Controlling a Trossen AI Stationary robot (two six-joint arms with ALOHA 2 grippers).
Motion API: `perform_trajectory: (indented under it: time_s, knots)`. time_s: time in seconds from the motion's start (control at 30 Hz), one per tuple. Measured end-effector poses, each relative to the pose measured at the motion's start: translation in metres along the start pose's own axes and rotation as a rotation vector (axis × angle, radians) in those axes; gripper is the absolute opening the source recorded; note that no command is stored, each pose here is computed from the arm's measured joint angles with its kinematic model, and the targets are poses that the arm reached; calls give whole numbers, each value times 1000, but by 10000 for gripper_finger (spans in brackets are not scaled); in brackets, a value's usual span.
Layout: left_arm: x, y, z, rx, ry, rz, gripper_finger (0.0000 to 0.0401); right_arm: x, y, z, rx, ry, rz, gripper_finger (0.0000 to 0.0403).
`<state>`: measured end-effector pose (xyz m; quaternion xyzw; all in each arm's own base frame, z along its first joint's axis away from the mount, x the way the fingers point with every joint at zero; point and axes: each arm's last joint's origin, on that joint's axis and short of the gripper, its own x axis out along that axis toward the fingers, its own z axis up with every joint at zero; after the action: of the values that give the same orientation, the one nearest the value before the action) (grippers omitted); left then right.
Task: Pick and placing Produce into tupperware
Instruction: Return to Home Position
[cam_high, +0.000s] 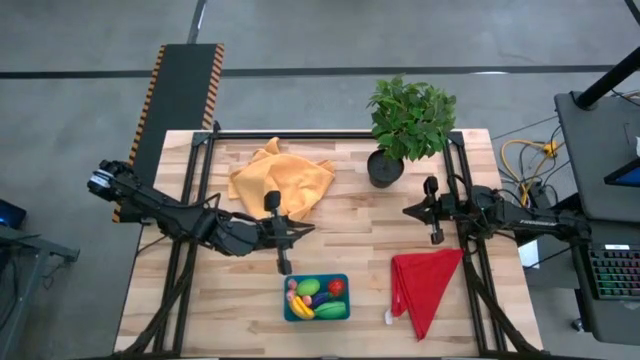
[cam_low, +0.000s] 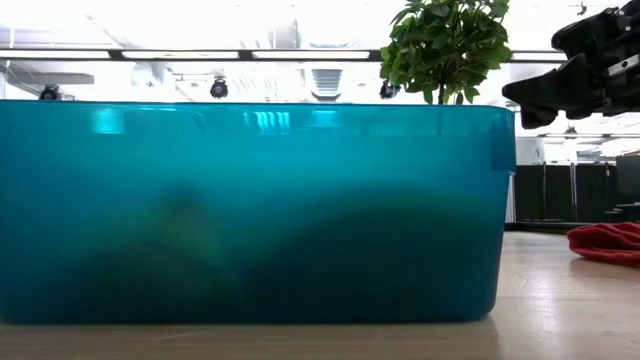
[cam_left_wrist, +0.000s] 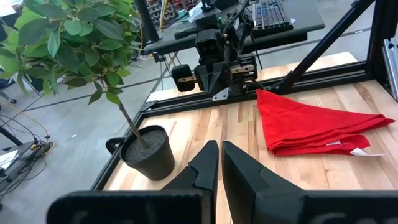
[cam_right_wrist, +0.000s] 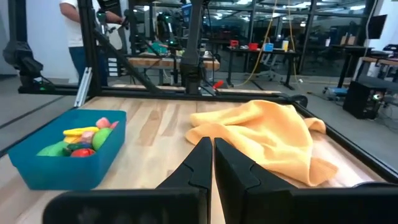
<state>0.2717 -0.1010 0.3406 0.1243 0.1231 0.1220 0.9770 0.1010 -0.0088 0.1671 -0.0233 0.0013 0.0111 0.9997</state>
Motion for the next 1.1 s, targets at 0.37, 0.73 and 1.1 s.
perform_trajectory:
  time_s: [0.37,0.73,1.1]
  knots:
    - [4,3,-7,-30,19,9,6,-2,0,-2,-43,30,-73,9]
    - [29,55,-64,-236,-245,-300,6,-2,0,-2,-30,25,-71,9]
    - [-42,85,-106,-190,-292,-193,6,-1,0,-2,-21,31,-70,9]
